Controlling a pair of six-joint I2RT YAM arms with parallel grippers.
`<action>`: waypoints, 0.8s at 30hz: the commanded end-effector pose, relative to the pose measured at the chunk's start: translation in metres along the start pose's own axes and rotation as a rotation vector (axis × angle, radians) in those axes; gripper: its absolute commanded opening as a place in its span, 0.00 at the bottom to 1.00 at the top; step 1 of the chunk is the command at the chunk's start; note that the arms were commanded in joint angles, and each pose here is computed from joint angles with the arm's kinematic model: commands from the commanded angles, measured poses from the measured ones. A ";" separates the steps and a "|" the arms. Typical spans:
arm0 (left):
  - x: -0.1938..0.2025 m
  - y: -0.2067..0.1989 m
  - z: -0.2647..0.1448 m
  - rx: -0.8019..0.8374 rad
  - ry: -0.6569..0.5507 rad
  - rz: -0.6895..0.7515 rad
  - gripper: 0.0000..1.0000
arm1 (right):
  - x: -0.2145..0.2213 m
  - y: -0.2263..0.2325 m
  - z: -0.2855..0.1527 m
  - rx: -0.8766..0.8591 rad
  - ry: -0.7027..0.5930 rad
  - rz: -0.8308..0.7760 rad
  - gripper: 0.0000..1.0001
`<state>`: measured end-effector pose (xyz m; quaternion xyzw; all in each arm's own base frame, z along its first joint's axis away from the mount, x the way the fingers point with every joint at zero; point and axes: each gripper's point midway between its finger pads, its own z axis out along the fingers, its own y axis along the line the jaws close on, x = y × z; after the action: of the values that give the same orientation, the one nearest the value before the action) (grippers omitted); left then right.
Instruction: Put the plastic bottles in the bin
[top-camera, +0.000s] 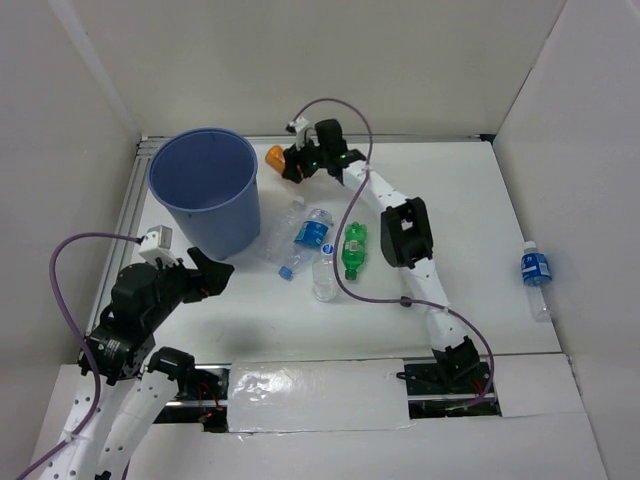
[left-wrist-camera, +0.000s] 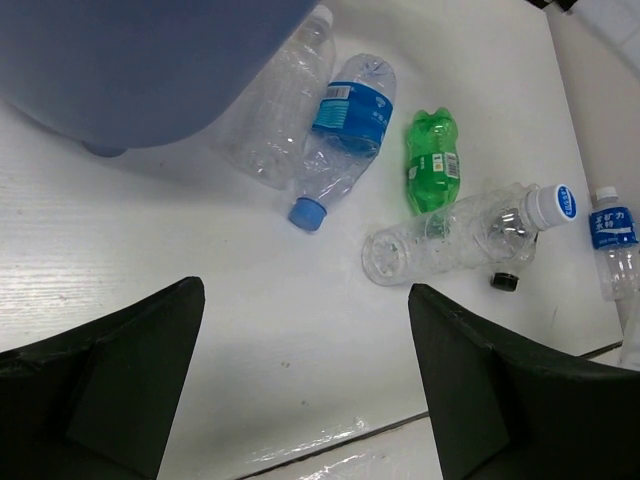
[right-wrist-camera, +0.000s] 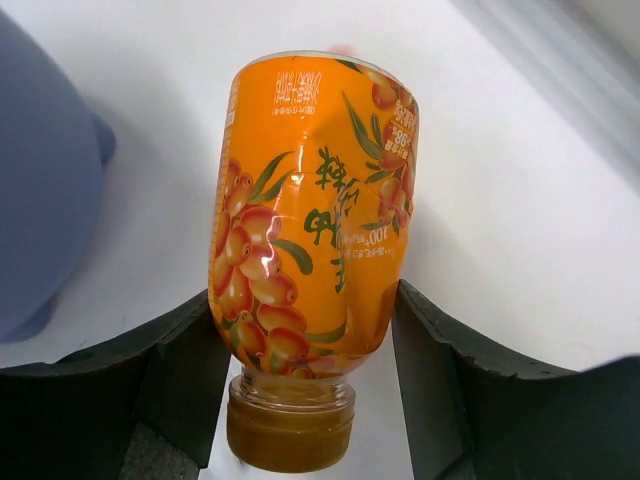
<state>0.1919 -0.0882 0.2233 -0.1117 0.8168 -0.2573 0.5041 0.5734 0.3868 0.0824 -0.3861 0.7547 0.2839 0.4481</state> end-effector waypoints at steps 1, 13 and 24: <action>-0.009 -0.013 0.003 0.075 -0.040 0.015 0.95 | -0.155 -0.003 -0.099 0.049 -0.269 -0.119 0.19; 0.002 -0.025 0.025 0.163 0.026 0.077 0.93 | -0.285 0.119 -0.202 -0.046 -0.491 -0.411 0.18; 0.000 -0.040 0.039 0.240 0.106 0.219 0.92 | -0.273 0.227 -0.135 -0.225 -0.476 -0.371 0.32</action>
<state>0.2143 -0.1259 0.1975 -0.0022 0.8409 -0.2921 0.4556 0.3932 0.4852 0.4197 -0.4982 0.4919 0.3630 0.6149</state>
